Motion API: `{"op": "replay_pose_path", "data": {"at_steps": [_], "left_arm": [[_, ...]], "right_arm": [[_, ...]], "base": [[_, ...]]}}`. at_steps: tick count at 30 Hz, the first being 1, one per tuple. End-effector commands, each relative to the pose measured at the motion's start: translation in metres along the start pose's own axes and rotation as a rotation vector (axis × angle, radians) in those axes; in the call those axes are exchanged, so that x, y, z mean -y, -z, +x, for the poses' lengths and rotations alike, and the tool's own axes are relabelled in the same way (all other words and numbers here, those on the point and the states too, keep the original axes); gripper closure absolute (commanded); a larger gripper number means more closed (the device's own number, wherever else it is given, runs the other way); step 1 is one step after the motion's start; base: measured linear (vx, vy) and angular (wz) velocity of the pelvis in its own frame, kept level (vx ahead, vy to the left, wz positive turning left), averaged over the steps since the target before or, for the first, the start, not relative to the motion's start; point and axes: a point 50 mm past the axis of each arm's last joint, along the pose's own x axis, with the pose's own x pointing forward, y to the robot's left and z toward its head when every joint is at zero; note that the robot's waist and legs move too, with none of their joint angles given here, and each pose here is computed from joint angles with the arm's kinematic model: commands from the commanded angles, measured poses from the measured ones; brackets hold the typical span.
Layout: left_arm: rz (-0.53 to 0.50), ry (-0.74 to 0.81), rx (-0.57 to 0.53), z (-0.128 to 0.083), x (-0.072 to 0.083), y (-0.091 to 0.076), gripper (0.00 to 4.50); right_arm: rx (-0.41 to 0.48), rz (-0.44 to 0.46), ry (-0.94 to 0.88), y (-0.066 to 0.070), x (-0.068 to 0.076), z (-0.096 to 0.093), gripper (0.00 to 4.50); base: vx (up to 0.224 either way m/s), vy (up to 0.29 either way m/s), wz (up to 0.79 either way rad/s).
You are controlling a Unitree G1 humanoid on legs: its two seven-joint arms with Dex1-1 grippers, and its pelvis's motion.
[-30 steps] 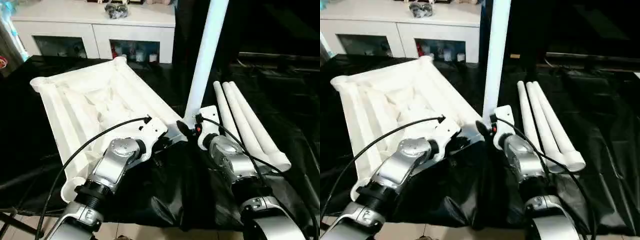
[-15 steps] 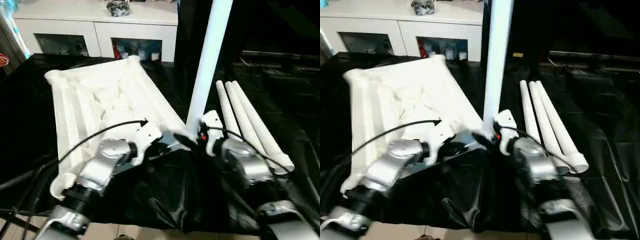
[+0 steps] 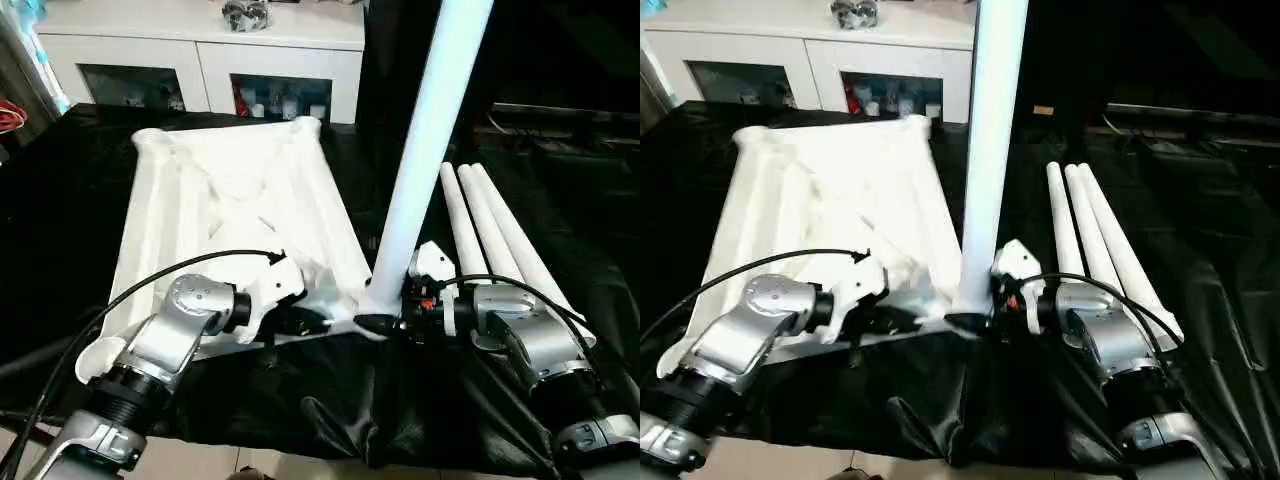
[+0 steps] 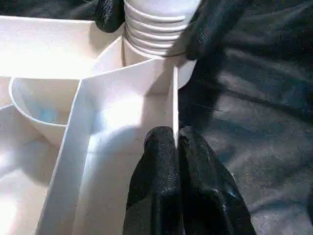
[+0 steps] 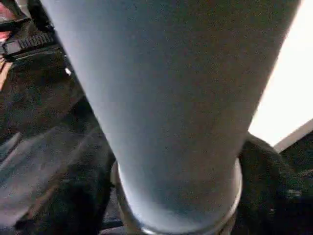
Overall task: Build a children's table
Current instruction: Rotate leg to tighten
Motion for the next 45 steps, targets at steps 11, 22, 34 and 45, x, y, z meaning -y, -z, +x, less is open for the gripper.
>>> {"op": "replay_pose_path", "data": {"at_steps": [11,22,34,45], "left_arm": [[-0.001,-0.152,0.089,0.020,-0.007,-0.019,4.50],[-0.111,-0.492,0.145,0.052,-0.022,-0.044,4.50],[-0.073,-0.334,0.165,0.051,-0.005,-0.043,4.50],[-0.036,-0.133,0.125,0.027,0.002,-0.027,4.50]], "right_arm": [[0.034,0.083,0.169,0.006,0.001,0.029,1.71],[0.109,0.208,0.590,-0.005,0.015,0.077,1.73],[0.153,0.156,0.519,-0.009,0.019,0.065,0.61],[0.067,-0.017,0.144,-0.003,0.004,0.026,0.61]], "base": [[0.000,0.000,0.00],[0.000,0.000,0.00],[0.000,0.000,0.00],[0.000,0.000,0.00]]}}
